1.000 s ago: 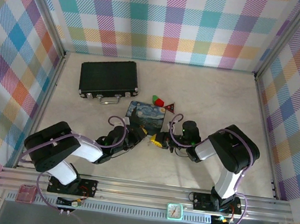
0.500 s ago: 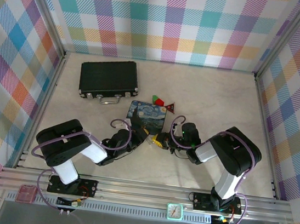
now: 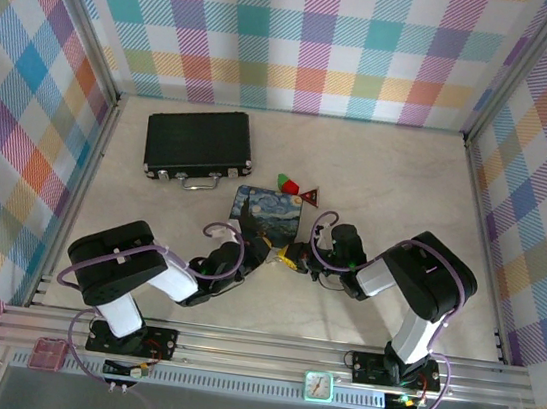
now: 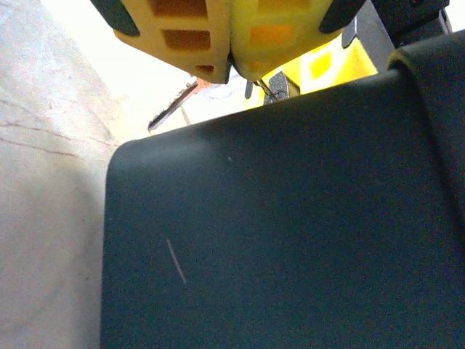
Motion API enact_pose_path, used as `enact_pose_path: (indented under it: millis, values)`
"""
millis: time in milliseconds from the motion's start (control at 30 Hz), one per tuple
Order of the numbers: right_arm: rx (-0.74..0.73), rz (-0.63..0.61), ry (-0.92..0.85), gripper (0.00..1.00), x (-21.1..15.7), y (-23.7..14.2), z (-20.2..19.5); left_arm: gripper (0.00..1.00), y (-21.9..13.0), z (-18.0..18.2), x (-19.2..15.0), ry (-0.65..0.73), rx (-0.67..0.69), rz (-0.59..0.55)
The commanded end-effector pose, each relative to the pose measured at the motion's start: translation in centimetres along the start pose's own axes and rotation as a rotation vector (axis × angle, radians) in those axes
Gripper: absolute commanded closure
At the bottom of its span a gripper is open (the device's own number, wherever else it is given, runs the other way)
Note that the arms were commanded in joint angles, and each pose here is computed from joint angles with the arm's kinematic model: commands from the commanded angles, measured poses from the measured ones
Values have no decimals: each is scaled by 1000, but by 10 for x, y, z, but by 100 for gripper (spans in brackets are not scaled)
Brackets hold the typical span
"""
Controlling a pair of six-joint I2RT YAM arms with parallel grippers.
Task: Unlock the padlock with the key
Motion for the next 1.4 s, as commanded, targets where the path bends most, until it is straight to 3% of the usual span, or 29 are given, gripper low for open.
enact_pose_path:
  millis: [0, 200, 400, 500, 1100, 1367]
  values:
    - [130, -108, -143, 100, 20, 8, 50, 100, -32, -121, -73, 6, -468, 369]
    - [137, -105, -328, 100, -12, 16, 74, 100, -27, -119, -68, -56, -451, 331]
    - [38, -185, -449, 100, -24, 20, 67, 100, -31, -132, -63, -78, -485, 325]
    - [55, -216, -438, 100, -20, 18, 72, 100, -35, -138, -63, -78, -500, 338]
    - [241, -135, -185, 100, -17, -12, 125, 100, -51, -156, -76, -18, -581, 464]
    - [310, -79, -190, 100, -4, -17, 136, 100, -48, -157, -82, -25, -600, 500]
Point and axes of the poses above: each hand's point on the last joint's axis, 136 mm out from that joint toward the fingers, its own y axis out along the fingers, its own z axis along the line the jaws close on, x = y × z, the point moved 3 cm from there along -y, back along the fingers, and after that the axes turned 2 degrees about y, right-handed, at the moved point
